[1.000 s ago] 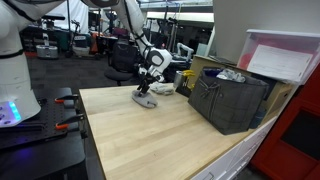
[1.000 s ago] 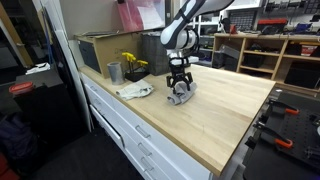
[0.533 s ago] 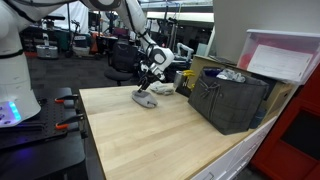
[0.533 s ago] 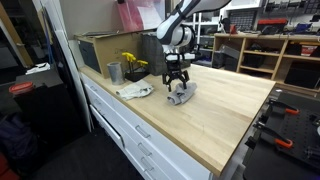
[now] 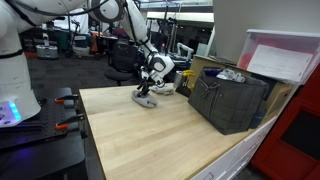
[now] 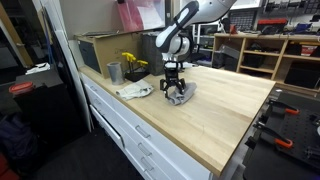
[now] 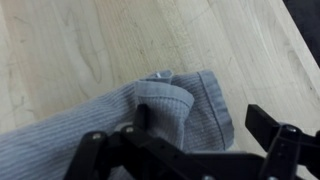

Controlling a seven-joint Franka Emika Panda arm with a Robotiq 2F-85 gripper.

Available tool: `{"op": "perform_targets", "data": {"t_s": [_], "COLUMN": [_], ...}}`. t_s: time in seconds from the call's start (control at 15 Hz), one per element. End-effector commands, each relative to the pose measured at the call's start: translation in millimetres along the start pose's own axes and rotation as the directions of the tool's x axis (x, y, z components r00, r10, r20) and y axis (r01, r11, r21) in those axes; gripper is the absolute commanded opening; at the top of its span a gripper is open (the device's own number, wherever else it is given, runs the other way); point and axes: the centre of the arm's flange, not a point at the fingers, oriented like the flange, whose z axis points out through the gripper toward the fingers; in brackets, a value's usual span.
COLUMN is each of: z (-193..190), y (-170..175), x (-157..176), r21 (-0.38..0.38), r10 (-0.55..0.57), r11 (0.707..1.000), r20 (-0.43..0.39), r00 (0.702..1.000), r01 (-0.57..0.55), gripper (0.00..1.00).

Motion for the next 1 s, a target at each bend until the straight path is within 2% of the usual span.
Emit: {"op": "perform_targets", "data": {"t_s": [0.0,0.4,0.73,0.93], "z": [-14.6,-37.1,-35.3,-20.3], "y": [-9.4,-28.3,-27.3,-25.9], "x": [5.3,6.0,9.8,19.3], "r21": [0.084,0.169,0.166,0.182], "r10": [-0.013,-0.009,-0.004,-0.001], "r11": [0.996,0.986,0.986,0.983], "r20": [-0.001,-0.020,-0.068,-0.106], "r00": [1.000,1.000,0.998,0.994], "r01": [0.013,0.012,0.015,0.021], "gripper": [1.00,1.00,1.00,1.00]}}
